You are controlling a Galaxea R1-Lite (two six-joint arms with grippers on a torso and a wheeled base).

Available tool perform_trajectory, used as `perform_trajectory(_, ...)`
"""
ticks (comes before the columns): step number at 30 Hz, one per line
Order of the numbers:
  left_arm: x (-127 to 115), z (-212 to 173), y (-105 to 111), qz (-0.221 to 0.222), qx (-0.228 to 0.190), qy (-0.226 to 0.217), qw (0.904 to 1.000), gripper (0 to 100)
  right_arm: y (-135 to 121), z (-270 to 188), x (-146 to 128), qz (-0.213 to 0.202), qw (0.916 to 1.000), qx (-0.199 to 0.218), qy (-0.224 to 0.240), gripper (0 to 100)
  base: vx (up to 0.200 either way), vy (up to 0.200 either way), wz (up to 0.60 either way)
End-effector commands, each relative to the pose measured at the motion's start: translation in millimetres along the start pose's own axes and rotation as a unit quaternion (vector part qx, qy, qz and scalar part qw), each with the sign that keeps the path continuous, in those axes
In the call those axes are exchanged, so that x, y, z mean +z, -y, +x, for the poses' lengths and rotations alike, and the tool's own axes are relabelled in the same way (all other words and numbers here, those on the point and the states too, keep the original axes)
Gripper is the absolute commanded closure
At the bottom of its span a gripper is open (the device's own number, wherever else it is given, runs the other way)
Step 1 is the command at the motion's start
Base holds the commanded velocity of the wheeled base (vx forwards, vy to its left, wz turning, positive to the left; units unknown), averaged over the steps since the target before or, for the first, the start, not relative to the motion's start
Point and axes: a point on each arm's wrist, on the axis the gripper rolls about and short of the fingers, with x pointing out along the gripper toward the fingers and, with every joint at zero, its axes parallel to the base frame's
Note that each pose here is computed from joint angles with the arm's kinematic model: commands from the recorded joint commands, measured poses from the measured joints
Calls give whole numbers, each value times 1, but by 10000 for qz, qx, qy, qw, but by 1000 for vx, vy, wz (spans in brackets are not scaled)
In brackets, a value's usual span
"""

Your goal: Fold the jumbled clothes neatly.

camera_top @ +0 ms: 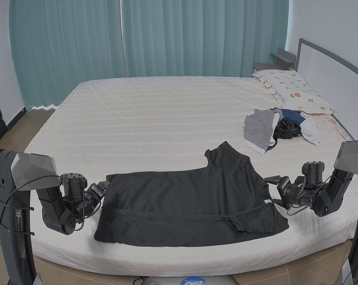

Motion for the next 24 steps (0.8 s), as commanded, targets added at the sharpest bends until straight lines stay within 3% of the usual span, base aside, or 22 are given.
perform_trajectory(1,4,-3,-4,3,-92,-82,9999,0,0,0,0,-11,10000,29,31,0,0,0,0)
perform_trajectory(7,-7,-13,-11,446,-287,-533,9972,0,1,0,-1,-16,10000,10,2,0,0,0,0)
perform_trajectory(17,-20,-22,-15,920,-302,-683,9930,0,-2,-4,-1,-54,10000,24,58,0,0,0,0)
perform_trajectory(21,-20,-22,-16,995,-291,-697,9922,0,-9,-13,6,-318,9989,21,334,0,0,0,0)
perform_trajectory(24,-22,-21,-18,998,-267,-728,9920,0,-3,-10,4,-794,9958,-196,419,0,0,0,0)
